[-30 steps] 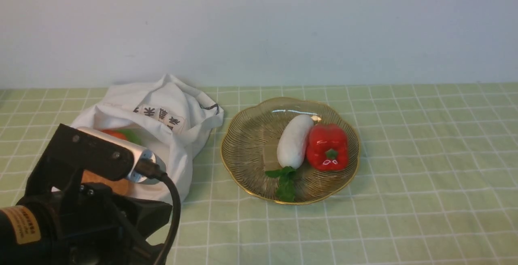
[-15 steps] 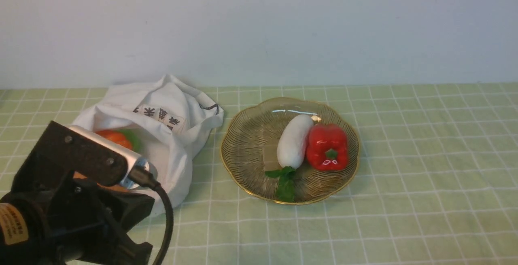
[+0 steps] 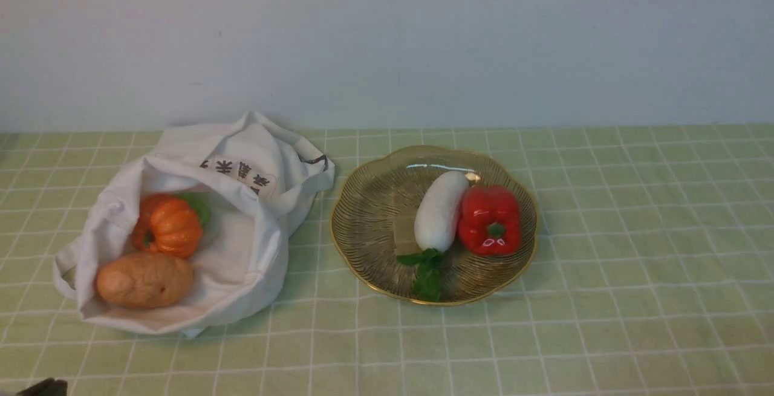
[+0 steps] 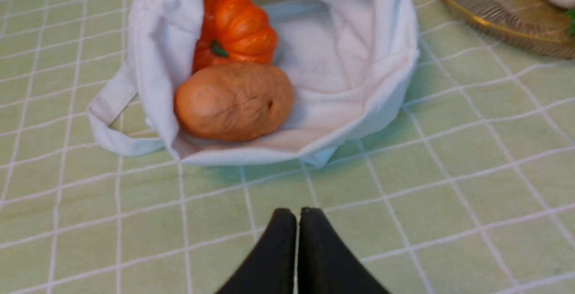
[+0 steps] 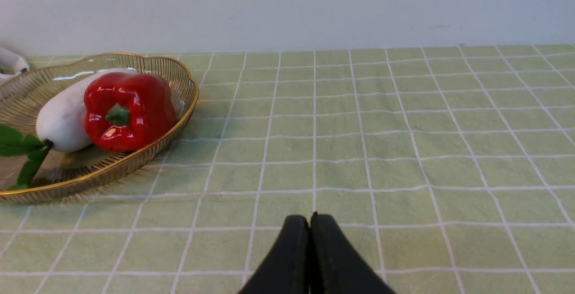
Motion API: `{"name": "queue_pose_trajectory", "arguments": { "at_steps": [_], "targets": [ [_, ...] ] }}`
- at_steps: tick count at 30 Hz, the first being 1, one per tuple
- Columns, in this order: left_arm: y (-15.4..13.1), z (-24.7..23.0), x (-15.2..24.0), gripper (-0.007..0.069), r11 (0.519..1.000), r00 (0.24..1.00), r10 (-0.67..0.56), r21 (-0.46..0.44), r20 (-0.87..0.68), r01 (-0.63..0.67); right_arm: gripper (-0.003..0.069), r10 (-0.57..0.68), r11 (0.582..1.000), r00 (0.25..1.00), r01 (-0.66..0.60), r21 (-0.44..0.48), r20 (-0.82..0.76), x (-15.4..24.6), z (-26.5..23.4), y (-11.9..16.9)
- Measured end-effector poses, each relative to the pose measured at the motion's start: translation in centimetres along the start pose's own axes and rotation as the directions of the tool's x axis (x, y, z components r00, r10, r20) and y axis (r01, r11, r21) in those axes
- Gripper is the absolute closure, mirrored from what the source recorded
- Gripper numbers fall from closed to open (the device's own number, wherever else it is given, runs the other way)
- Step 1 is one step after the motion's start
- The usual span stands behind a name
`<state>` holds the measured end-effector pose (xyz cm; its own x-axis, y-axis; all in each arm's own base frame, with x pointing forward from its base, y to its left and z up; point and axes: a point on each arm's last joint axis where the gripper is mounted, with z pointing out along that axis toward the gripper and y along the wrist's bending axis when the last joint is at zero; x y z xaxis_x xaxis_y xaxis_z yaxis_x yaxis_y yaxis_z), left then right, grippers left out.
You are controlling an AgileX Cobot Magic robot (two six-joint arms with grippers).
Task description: Take vegetables from bag on green coffee tablecloth place on plate.
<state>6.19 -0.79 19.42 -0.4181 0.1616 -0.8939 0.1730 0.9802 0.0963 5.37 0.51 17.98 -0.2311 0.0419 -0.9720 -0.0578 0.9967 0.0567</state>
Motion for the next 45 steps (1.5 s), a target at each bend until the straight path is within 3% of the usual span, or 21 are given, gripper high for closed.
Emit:
{"name": "queue_pose_trajectory", "arguments": {
  "at_steps": [3, 8, 13, 20, 45],
  "targets": [
    [-0.1, 0.2, 1.7, 0.0630, 1.000, 0.992, 0.012, -0.022, 0.127, -0.010, 0.0674, 0.000, 1.000, 1.000, 0.000, 0.000, 0.000, 0.0, 0.0, 0.0],
    [-0.2, 0.1, 2.0, 0.0630, 0.999, 0.980, -0.045, -0.017, 0.195, 0.049, 0.0674, 0.000, 1.000, 1.000, 0.000, 0.000, 0.000, 0.0, 0.0, 0.0],
    [-0.2, 0.1, 2.3, 0.0630, 0.997, 0.982, -0.076, -0.018, 0.172, 0.080, 0.0674, 0.000, 1.000, 1.000, 0.000, 0.000, 0.000, 0.0, 0.0, 0.0],
    [0.5, 0.1, 2.6, 0.0630, 0.982, 0.982, -0.118, -0.133, 0.146, 0.138, 0.0674, 0.000, 1.000, 1.000, 0.000, 0.000, 0.000, 0.0, 0.0, 0.0],
    [0.2, 0.1, 2.6, 0.0630, 0.990, 0.984, -0.102, -0.080, 0.146, 0.115, 0.0674, 0.000, 1.000, 1.000, 0.000, 0.000, 0.001, 0.0, 0.0, 0.0]
  ]
}}
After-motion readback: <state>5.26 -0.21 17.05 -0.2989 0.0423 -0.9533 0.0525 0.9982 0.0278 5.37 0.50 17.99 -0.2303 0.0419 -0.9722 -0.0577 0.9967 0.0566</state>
